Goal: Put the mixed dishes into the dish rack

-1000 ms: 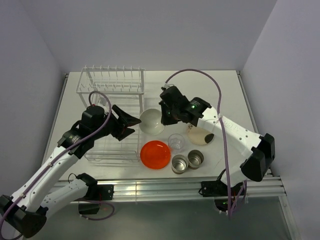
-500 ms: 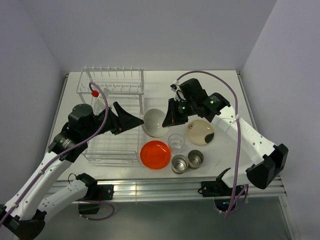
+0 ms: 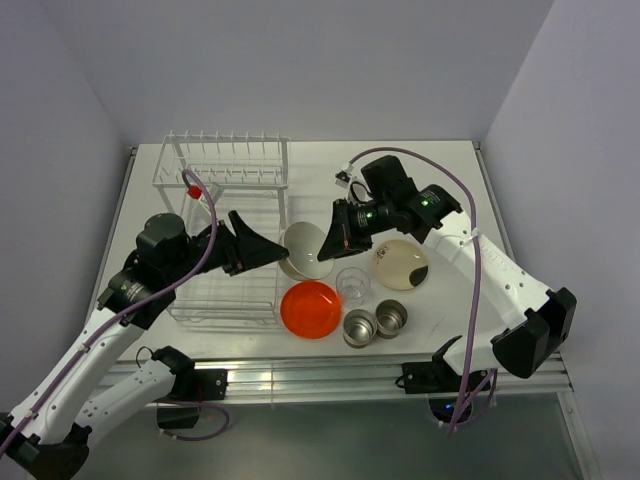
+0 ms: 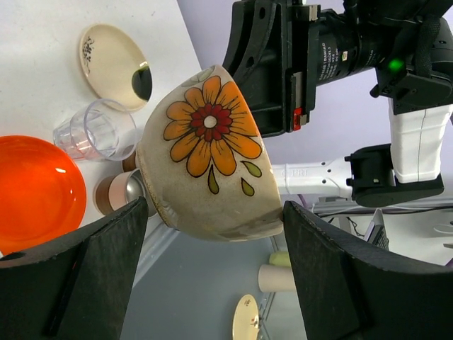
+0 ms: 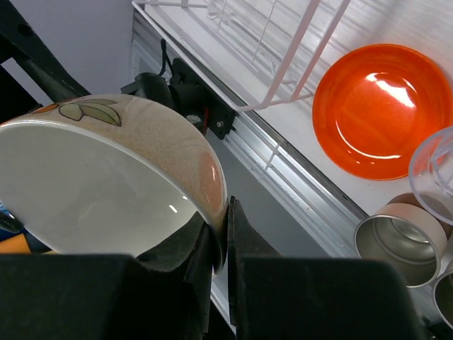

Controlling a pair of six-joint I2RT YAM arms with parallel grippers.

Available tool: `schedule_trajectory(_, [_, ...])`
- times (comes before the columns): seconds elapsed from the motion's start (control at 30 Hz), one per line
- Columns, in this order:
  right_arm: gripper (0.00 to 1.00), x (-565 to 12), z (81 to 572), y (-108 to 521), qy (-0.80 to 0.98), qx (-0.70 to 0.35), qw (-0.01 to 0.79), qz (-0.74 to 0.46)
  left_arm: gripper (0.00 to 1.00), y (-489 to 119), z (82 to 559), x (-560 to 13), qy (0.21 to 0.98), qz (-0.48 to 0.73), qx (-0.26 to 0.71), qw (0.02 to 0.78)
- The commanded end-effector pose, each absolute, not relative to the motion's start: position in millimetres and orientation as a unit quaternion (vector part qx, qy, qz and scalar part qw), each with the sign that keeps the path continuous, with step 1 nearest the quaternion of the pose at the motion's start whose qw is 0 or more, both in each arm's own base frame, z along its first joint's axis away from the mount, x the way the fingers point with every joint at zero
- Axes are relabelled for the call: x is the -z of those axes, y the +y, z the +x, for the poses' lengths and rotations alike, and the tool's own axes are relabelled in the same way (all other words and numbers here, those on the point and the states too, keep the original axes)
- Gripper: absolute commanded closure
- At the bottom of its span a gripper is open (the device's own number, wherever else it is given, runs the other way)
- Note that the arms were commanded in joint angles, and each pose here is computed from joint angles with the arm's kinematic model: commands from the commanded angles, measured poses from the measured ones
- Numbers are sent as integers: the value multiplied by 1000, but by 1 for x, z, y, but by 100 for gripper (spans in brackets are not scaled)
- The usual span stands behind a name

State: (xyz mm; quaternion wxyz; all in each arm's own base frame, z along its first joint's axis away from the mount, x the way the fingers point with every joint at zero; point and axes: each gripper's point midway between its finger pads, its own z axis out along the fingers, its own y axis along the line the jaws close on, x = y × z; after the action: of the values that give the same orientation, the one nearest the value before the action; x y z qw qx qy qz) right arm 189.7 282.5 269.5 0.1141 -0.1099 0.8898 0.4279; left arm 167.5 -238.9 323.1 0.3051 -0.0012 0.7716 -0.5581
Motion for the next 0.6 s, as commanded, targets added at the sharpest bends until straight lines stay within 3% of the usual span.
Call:
schedule_trajectory(0.0, [100, -310, 184, 297, 845, -502, 125, -134, 18, -242, 165, -324, 767, 14, 564, 304])
schedule_trajectory(0.57, [100, -318, 190, 306, 830, -527, 132, -130, 20, -256, 166, -311, 781, 4, 577, 239])
